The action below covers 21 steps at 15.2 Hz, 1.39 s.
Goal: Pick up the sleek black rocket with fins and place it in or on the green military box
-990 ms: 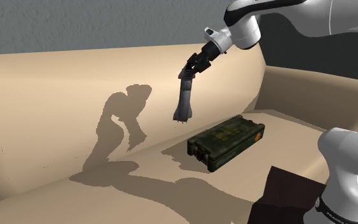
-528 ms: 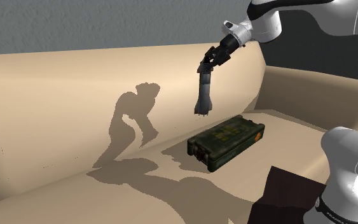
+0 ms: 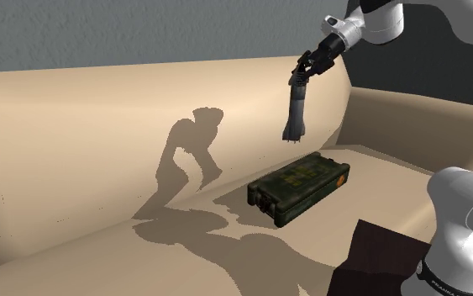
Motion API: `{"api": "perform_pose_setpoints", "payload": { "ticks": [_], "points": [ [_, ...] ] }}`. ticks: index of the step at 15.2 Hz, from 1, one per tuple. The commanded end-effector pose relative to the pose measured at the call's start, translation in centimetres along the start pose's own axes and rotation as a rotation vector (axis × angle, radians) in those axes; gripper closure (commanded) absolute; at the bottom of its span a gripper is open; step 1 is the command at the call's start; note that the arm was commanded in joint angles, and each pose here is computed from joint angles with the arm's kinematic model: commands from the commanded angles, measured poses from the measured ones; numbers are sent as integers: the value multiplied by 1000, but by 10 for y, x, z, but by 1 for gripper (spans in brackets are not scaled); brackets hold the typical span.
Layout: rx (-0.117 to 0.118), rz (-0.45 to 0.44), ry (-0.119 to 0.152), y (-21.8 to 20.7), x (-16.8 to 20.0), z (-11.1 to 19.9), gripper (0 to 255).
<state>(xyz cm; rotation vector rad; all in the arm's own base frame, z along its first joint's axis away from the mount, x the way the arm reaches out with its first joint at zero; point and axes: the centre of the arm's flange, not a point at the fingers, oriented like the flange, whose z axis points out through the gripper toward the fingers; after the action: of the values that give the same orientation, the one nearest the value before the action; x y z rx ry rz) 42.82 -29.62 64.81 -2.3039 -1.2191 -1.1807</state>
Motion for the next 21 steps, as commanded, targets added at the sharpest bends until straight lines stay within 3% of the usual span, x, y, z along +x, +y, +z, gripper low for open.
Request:
{"api": "perform_pose_setpoints", "payload": {
  "ticks": [1, 5, 21],
  "points": [
    [1, -1, 0, -3, -8, -23, 255],
    [1, -1, 0, -7, -27, -72, 255],
    [1, -1, 0, -18, -92, -19, 255]
  ]
}}
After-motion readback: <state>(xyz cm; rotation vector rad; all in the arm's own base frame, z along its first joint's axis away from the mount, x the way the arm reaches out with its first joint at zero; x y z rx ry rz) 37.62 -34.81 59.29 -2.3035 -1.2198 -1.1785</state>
